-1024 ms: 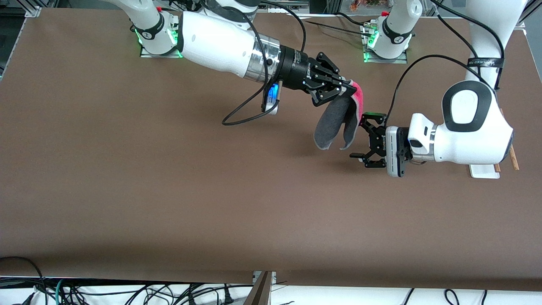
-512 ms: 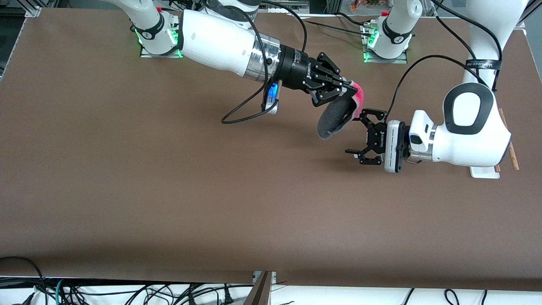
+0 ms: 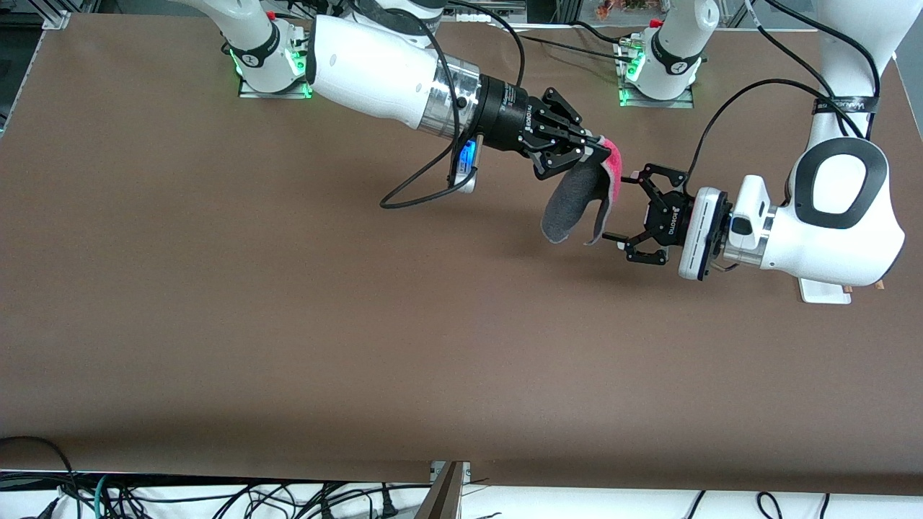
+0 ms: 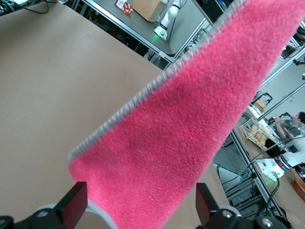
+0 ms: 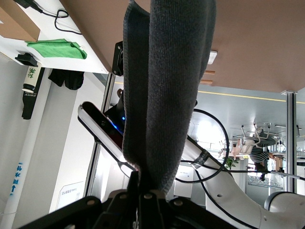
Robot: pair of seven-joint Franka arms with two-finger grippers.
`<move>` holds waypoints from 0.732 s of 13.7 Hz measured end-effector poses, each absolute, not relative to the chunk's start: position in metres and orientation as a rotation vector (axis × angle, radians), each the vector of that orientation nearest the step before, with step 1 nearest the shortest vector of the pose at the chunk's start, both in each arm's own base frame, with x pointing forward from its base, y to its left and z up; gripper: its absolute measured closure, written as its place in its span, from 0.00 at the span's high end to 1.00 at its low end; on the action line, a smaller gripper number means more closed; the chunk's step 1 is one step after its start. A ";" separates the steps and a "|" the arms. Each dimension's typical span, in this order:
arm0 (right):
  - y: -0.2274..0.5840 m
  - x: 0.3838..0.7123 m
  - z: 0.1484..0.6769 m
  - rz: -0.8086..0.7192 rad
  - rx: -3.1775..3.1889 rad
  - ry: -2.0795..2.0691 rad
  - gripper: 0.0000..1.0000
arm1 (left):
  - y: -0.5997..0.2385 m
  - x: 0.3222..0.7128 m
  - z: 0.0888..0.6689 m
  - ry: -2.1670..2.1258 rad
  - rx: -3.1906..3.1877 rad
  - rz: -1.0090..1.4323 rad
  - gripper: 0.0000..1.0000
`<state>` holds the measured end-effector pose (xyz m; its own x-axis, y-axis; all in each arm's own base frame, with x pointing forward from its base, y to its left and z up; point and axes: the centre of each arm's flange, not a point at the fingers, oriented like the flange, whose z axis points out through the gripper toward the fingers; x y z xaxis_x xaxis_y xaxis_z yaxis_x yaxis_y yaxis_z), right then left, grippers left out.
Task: Pass towel and hang on rack
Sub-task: 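Close the left gripper on the hanging towel below the right gripper, then open the right gripper and release the towel to the left gripper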
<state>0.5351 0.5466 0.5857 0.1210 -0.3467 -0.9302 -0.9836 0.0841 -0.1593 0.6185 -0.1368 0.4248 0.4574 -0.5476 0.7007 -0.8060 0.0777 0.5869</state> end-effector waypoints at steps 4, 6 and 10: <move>0.547 0.534 0.586 0.837 -1.436 1.394 0.02 | -0.138 0.614 0.413 -1.222 1.556 0.278 0.97; 0.547 0.534 0.586 0.836 -1.435 1.394 0.02 | -0.143 0.608 0.401 -1.222 1.538 0.261 0.85; 0.547 0.534 0.586 0.836 -1.436 1.394 0.02 | -0.154 0.600 0.389 -1.251 1.501 0.257 0.41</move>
<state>0.5343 0.5474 0.5858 0.1218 -0.3466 -0.9301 -0.9837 0.0829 -0.1597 0.6005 -0.1543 0.3889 0.4164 -0.5520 0.7224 -0.7919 0.1702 0.5865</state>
